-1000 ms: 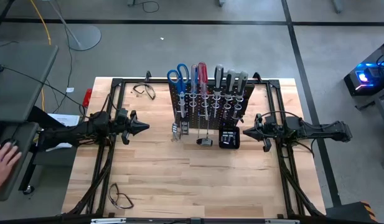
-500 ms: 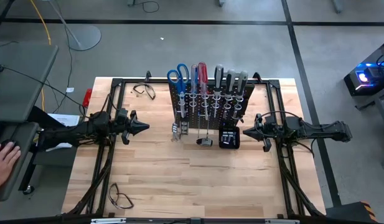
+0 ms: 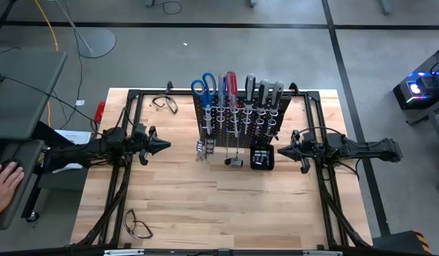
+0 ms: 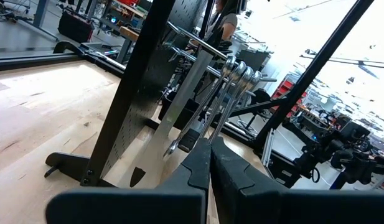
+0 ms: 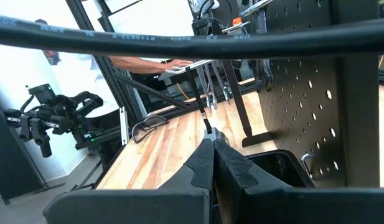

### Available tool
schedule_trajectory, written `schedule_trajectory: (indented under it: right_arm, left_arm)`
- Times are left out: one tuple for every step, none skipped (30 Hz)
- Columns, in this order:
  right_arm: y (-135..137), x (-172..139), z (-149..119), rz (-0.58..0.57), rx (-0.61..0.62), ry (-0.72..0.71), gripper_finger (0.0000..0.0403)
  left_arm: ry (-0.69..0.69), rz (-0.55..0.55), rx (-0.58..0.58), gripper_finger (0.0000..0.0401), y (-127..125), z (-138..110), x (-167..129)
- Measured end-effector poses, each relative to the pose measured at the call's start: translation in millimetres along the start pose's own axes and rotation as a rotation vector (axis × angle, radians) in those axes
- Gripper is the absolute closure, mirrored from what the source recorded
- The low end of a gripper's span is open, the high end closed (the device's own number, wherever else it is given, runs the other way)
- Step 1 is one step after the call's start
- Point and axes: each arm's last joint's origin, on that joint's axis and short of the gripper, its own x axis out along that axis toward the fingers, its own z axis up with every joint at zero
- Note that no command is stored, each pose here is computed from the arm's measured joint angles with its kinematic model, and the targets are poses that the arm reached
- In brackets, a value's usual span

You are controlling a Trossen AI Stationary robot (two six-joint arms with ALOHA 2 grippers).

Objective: Hang tools onto peg board
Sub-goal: Return to Home Position

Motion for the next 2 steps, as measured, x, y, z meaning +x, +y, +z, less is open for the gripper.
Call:
schedule_trajectory:
  right_arm:
    - [0.0, 0.0, 0.0, 0.000, 0.000, 0.000, 0.0402]
    - [0.0, 0.0, 0.0, 0.000, 0.000, 0.000, 0.0402]
  left_arm:
    - [0.000, 0.000, 0.000, 0.0401, 0.0, 0.0, 0.0]
    - [0.000, 0.000, 0.000, 0.0401, 0.0, 0.0, 0.0]
